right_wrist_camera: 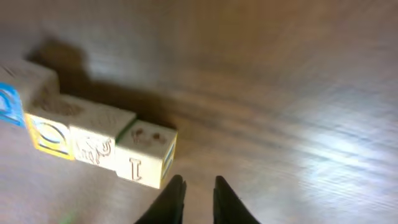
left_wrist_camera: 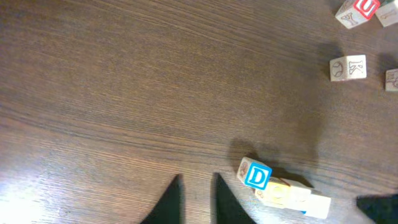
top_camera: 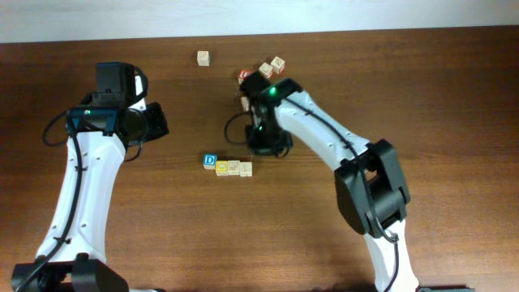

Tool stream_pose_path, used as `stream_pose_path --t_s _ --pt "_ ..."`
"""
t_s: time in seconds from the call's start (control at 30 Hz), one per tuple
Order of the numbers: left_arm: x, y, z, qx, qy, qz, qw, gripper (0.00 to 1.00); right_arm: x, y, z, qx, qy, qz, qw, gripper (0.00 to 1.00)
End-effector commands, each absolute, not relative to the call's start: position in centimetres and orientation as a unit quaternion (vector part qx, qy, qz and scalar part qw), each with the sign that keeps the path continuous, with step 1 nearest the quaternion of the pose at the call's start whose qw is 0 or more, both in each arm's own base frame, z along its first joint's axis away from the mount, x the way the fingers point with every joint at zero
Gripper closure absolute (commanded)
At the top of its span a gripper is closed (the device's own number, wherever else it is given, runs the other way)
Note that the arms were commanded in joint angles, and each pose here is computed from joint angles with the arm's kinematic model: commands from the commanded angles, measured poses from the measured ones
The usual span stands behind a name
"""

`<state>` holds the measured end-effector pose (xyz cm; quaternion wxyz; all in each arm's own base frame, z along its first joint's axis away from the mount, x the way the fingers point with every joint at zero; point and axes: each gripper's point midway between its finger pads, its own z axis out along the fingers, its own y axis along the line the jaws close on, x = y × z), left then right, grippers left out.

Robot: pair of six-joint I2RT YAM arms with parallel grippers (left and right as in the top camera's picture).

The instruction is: Rotate 4 blocks

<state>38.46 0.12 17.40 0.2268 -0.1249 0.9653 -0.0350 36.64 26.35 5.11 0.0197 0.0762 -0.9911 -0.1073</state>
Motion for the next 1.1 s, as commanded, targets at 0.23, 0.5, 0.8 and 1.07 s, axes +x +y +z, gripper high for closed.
stream_pose_path --t_s 0.23,0.5,0.8,1.07 --pt "39.9 -7.6 10.6 -0.040 0.983 -0.071 0.165 1.00 42.2 21.1 7.4 0.028 -0.991 -0.123 -0.039 0.81" --pt "40.2 -10.2 3.3 -0.013 0.993 -0.066 0.100 1.00 42.1 21.1 7.4 0.028 -0.992 -0.121 -0.039 0.80" --pt "38.4 -11.1 1.8 0.000 0.996 -0.059 0.060 1.00 41.9 21.0 7.4 0.031 -0.992 -0.119 -0.034 0.80" --pt "37.8 -10.9 1.8 0.000 0.997 -0.054 0.047 1.00 41.8 20.7 7.3 0.031 -0.993 -0.112 -0.032 0.80"
